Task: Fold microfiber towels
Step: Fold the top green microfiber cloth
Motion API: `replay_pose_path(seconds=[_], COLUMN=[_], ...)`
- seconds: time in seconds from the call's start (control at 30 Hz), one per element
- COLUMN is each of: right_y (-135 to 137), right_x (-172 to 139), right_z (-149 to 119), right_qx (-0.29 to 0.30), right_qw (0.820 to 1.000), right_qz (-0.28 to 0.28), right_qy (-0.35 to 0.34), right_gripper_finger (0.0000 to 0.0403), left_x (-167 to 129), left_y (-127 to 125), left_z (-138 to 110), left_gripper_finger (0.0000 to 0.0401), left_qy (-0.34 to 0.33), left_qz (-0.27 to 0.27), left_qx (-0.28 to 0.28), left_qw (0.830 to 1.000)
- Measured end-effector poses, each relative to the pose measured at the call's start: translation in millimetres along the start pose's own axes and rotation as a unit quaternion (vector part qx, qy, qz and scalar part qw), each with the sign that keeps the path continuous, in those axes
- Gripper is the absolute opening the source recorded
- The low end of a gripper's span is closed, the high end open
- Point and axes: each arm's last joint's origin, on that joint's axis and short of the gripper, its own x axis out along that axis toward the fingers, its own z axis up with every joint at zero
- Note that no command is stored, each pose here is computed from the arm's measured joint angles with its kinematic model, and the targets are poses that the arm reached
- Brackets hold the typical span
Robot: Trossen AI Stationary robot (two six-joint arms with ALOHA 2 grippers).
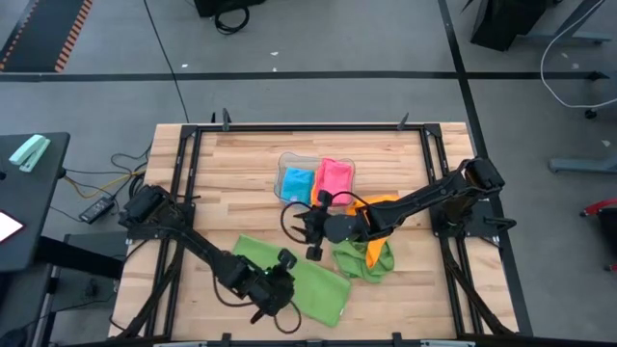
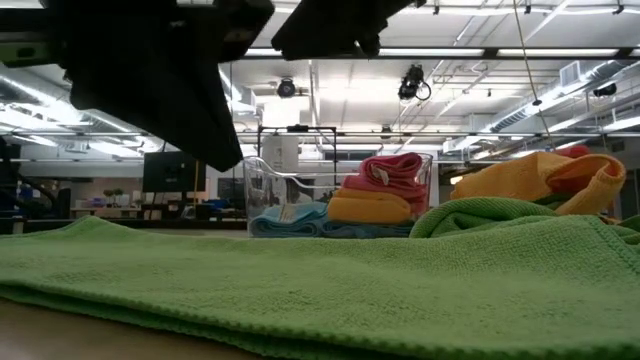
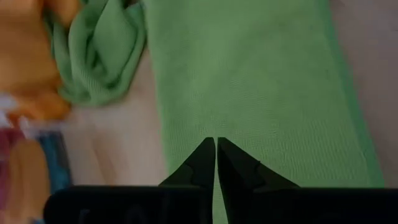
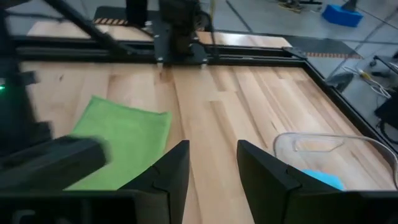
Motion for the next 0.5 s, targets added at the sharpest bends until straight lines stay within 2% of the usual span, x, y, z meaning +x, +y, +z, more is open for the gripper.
replay_pose_path(seconds=[0.13,0.3,0.5], right_y=[7,19,31], right_x=[-5,-12,-19], right_z=[3,1,-1], right_qx=[-0.03,-0.066,-0.094], right_qw=[0.999,0.997,0.994], right_qz=[0.023,0.043,0.062], right_qy=[0.007,0.01,0.005], right_gripper_finger=[0.0138,0.0136,0.0136], left_x=[0,-4,-10], left_y=[0,-12,-17], left_z=[-1,5,19], left_gripper_finger=[0.0028,0.0017,0.0025], left_qy=[0.002,-0.024,-0.086], left_qz=[-0.011,-0.092,-0.1], left_qx=[-0.088,-0.116,-0.185], left_qw=[0.996,0.989,0.974])
